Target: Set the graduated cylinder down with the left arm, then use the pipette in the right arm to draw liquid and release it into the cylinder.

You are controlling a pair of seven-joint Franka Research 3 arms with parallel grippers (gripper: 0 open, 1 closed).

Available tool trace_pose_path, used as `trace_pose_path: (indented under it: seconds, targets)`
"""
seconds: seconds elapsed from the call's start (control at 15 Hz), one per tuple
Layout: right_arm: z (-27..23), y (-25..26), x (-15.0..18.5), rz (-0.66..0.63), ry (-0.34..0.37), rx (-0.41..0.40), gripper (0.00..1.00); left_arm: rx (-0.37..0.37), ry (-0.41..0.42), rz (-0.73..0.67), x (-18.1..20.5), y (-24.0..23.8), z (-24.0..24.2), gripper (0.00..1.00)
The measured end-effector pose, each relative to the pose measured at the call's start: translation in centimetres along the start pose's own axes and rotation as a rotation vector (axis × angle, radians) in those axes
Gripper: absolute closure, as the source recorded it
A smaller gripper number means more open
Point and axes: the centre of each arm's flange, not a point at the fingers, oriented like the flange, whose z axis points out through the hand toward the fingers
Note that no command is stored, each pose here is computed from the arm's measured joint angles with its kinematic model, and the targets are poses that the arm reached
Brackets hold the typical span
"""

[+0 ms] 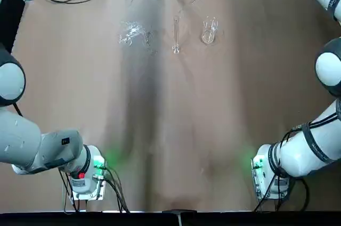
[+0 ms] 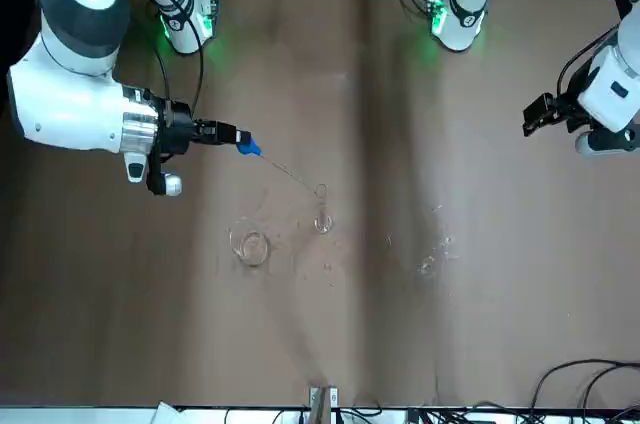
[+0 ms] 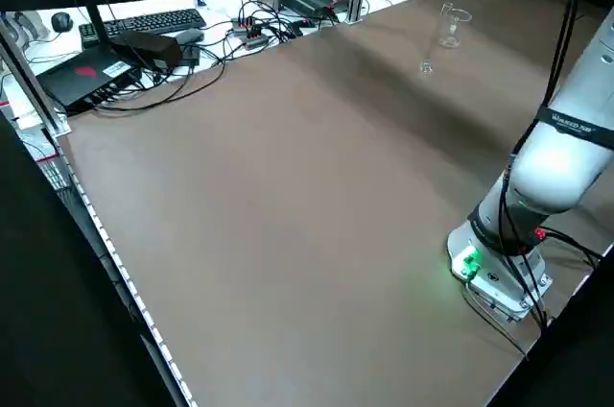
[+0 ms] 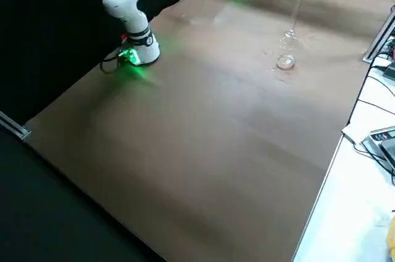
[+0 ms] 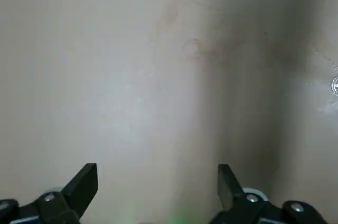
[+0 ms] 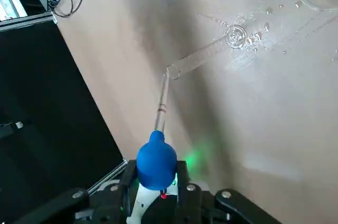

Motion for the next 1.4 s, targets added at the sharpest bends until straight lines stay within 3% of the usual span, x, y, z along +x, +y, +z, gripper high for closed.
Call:
trace_pose_path:
  seconds: [1.4]
  targets:
    - [2.2,-0.1,0.1,-0.014,0.006,-0.045,0.67,0.000,-0.001,0.006,0.0,0.1,0.2,0.00]
